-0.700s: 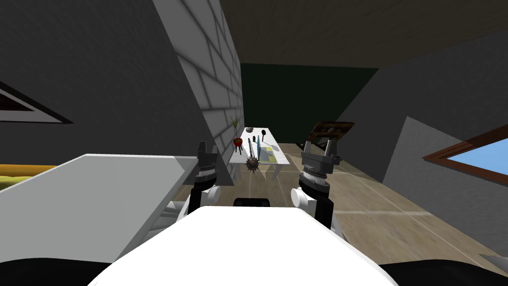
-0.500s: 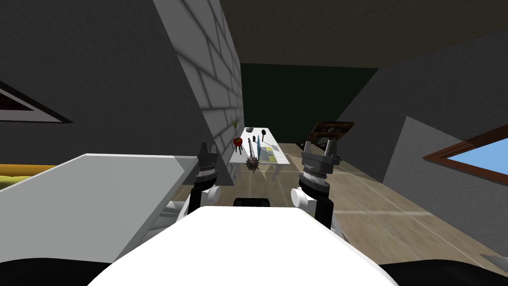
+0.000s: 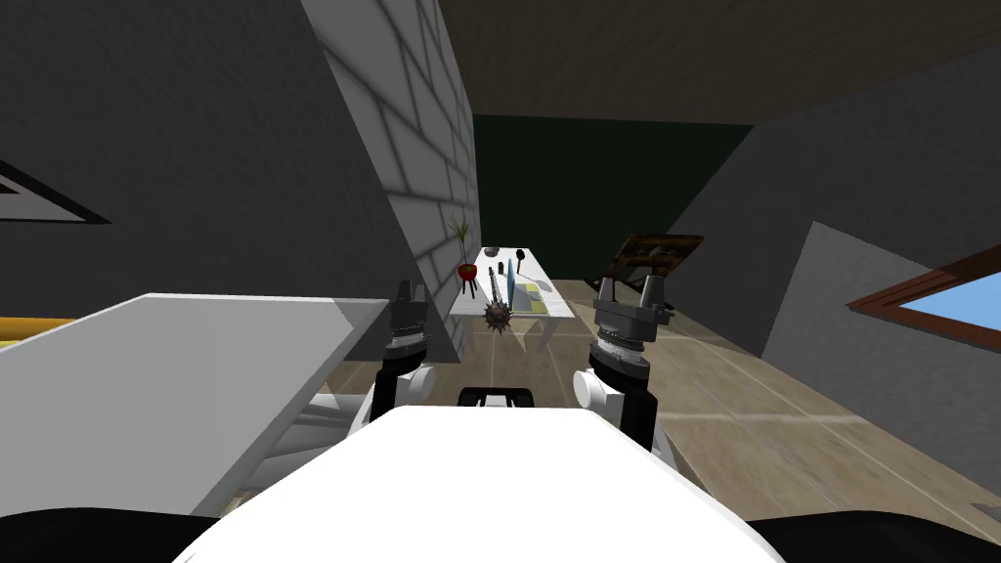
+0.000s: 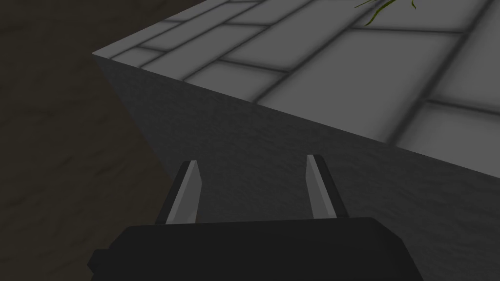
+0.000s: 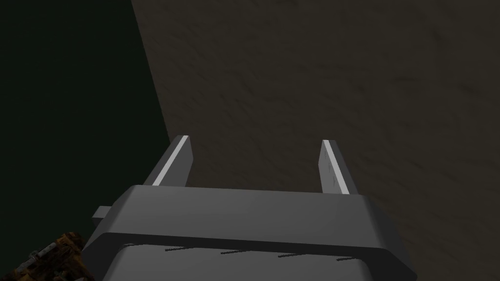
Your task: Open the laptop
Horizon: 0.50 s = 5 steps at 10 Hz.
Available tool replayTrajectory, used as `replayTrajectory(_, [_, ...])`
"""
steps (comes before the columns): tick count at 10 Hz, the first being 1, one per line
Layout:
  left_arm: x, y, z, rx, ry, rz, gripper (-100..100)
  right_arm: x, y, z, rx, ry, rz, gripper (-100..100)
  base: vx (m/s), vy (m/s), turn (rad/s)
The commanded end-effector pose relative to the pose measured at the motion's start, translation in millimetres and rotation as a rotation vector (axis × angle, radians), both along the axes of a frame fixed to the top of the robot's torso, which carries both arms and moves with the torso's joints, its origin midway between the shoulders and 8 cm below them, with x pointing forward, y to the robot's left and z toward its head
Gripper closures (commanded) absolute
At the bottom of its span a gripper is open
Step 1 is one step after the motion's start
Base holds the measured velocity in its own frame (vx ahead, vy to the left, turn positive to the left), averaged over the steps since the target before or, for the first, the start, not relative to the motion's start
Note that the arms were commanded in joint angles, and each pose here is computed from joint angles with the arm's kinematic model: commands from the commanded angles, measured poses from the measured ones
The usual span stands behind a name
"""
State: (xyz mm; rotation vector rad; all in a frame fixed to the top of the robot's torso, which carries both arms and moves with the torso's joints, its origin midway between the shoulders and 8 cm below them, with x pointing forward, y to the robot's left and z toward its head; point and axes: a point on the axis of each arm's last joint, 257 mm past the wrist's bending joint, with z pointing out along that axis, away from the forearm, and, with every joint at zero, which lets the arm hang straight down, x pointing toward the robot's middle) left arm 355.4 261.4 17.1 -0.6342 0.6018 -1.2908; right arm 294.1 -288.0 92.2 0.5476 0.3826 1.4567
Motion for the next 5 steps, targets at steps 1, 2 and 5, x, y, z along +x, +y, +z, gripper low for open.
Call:
replayTrajectory(1, [0.0, 0.0, 0.0, 0.0, 0.0, 0.0, 0, 0.0, 0, 0.0, 0.0, 0.0, 0.0, 0, 0.0, 0.0, 0.0])
replayTrajectory(2, [0.0, 0.0, 0.0, 0.0, 0.0, 0.0, 0, 0.0, 0, 0.0, 0.0, 0.0, 0.0, 0, 0.0, 0.0, 0.0])
replayTrajectory(5, [0.1, 0.0, -0.3, 0.0, 0.001, 0.0, 0, 13.6, 6, -4.8, -0.037, 0.017, 0.077, -100, -0.01, 0.0, 0.033])
